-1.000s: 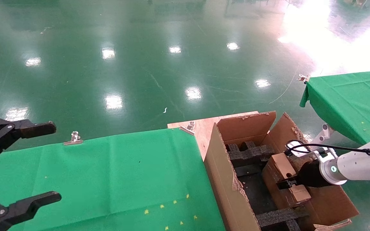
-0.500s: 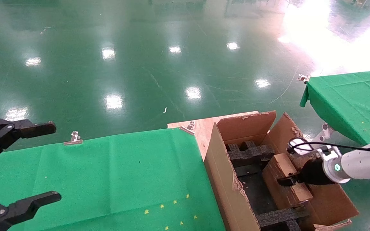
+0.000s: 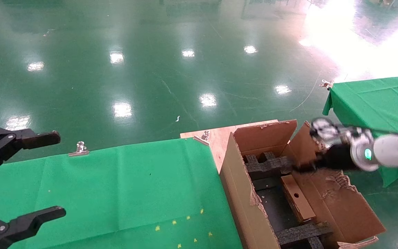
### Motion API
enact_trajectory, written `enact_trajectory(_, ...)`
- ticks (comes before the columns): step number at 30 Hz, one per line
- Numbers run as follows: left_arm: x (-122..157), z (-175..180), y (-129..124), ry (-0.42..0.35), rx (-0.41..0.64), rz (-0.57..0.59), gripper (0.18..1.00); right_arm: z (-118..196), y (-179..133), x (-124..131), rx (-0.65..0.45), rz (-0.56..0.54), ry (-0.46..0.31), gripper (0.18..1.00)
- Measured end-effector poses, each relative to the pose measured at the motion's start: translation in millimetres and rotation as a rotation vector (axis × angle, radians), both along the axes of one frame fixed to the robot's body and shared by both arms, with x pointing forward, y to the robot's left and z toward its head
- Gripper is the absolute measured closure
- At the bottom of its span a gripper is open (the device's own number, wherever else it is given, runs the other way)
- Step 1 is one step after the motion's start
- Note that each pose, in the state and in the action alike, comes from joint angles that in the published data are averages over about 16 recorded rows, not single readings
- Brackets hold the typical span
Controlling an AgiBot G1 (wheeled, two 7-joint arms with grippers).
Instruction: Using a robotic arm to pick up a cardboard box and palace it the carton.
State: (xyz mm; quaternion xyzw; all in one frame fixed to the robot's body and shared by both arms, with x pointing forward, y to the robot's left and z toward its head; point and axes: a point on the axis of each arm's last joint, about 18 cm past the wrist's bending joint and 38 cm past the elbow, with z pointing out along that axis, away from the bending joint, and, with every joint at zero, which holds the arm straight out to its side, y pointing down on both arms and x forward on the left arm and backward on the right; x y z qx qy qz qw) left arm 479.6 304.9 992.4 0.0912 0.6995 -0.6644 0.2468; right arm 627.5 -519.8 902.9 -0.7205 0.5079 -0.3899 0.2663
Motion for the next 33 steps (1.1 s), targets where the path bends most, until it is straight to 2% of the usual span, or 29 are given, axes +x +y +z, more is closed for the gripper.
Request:
enact_trajectory(10,0.0,0.0,0.0,0.0,0.0,0.0,0.183,100.2,59.1,-1.6,-0.009,0.214,-0.231,0.203)
enact_trajectory(15,0.0,0.0,0.1,0.0,0.0,0.0,0.183,130.0,84.4,-10.8,-0.012,0.315,-0.305,0.184)
enact_trajectory(24,0.0,0.1,0.1,0.0,-0.001,0.0,0.183,142.5,99.0,-18.0,-0.012,0.38,-0.335,0.178)
enact_trajectory(33,0.0,0.1,0.1,0.0,-0.001,0.0,0.183,132.2,112.2,-17.6,0.016,0.433,-0.312,0.178)
